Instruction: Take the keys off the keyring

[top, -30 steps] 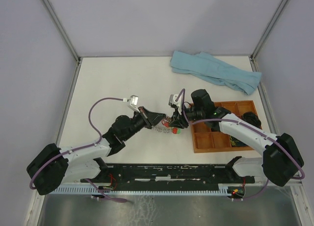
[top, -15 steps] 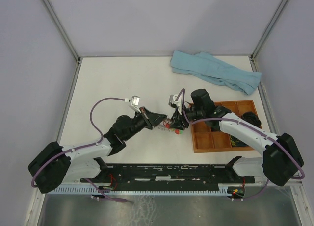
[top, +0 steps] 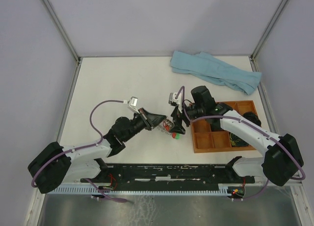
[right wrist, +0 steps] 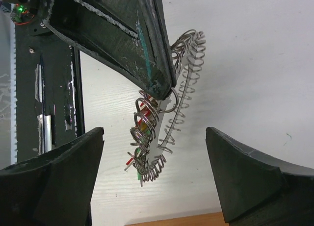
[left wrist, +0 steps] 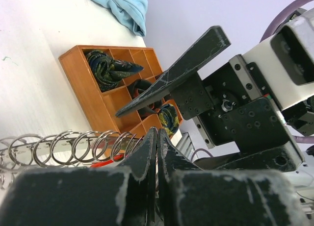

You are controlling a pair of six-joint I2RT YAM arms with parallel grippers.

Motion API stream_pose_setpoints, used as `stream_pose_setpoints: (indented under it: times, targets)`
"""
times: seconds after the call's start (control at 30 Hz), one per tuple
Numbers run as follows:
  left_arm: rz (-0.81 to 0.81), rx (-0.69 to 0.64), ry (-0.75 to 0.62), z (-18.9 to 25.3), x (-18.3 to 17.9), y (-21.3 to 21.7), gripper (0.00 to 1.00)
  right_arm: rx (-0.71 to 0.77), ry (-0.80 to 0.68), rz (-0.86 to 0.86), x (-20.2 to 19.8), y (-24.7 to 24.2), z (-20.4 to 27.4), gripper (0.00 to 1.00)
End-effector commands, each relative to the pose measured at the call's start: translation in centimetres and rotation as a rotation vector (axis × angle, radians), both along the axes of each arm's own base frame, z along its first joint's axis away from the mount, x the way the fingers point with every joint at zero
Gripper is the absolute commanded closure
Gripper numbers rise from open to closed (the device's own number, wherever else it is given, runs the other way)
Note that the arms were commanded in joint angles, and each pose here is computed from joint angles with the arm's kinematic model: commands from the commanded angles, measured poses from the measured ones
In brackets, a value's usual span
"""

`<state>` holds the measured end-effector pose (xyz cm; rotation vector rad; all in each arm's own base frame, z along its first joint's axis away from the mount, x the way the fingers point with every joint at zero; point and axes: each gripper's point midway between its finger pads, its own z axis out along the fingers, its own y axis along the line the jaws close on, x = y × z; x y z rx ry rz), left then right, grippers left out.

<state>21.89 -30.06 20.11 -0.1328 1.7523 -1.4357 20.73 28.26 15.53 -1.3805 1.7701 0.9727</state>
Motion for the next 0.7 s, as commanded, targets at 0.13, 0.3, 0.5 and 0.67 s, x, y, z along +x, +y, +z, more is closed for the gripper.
stream_pose_setpoints:
  times: [0.13,0.3,0.5,0.67]
  targets:
    - [0.018,-0.216,0.040,4.2,0.1,0.1,0.97,0.085,-0.091,0.062,-0.1,-0.6,4.9,0.06]
    - [0.065,-0.231,0.101,4.1,0.9,0.4,0.97,0.116,-0.128,0.040,0.1,-2.1,6.9,0.06]
    - [0.109,-0.277,0.129,5.0,1.8,0.6,0.97,0.203,-0.052,0.086,-1.5,-1.9,8.5,0.08]
    - [0.148,-0.336,0.150,6.3,2.5,1.0,0.97,0.291,0.071,0.067,-1.8,-0.8,9.0,0.15]
